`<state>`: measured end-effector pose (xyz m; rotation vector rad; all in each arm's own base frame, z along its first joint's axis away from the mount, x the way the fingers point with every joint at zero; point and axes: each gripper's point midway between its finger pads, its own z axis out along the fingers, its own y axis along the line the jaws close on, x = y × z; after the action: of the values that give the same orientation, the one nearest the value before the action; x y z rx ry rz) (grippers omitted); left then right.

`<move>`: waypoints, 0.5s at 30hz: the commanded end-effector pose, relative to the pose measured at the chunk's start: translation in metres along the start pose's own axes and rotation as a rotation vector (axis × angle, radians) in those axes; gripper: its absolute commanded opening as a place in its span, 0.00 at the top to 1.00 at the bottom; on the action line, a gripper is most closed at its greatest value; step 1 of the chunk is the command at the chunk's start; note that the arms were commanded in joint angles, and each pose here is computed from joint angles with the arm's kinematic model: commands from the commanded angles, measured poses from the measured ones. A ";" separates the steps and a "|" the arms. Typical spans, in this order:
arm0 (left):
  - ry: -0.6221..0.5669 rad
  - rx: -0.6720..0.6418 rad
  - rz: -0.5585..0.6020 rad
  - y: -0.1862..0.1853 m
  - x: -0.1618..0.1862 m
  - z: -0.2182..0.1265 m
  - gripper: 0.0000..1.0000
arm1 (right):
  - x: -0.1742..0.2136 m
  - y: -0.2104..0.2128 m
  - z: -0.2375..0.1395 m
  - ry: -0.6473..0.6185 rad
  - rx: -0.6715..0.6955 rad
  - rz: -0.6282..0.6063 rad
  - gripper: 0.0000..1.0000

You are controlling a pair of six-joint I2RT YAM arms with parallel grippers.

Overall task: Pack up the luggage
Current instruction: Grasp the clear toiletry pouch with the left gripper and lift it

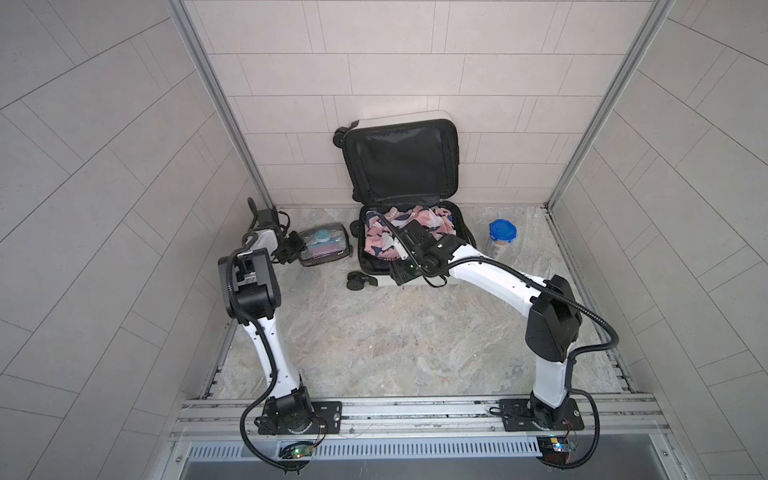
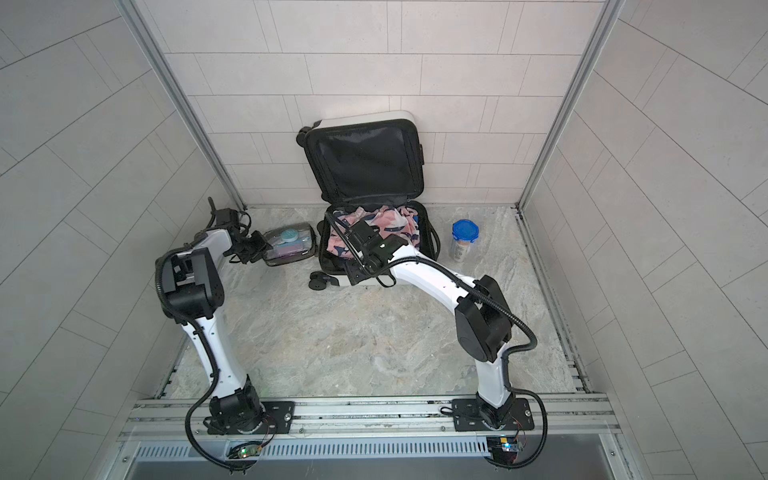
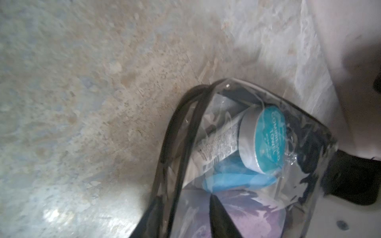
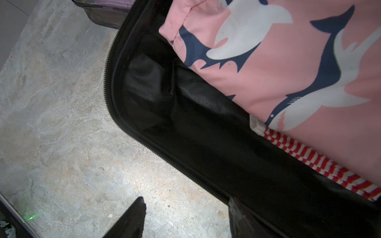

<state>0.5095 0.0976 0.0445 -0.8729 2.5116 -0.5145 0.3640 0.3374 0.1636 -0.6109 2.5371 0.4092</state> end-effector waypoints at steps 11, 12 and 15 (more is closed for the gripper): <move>-0.041 -0.010 -0.070 0.016 0.003 -0.028 1.00 | -0.008 0.004 -0.005 -0.021 -0.002 0.037 0.35; -0.051 -0.013 -0.067 0.014 0.003 -0.035 1.00 | -0.008 0.004 -0.005 -0.023 -0.003 0.039 0.35; -0.091 -0.017 -0.054 0.007 0.000 -0.058 1.00 | -0.011 0.006 -0.008 -0.030 -0.014 0.049 0.35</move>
<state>0.4879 0.1072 0.0569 -0.9381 2.4608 -0.5114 0.3645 0.3380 0.1602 -0.5704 2.5561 0.4181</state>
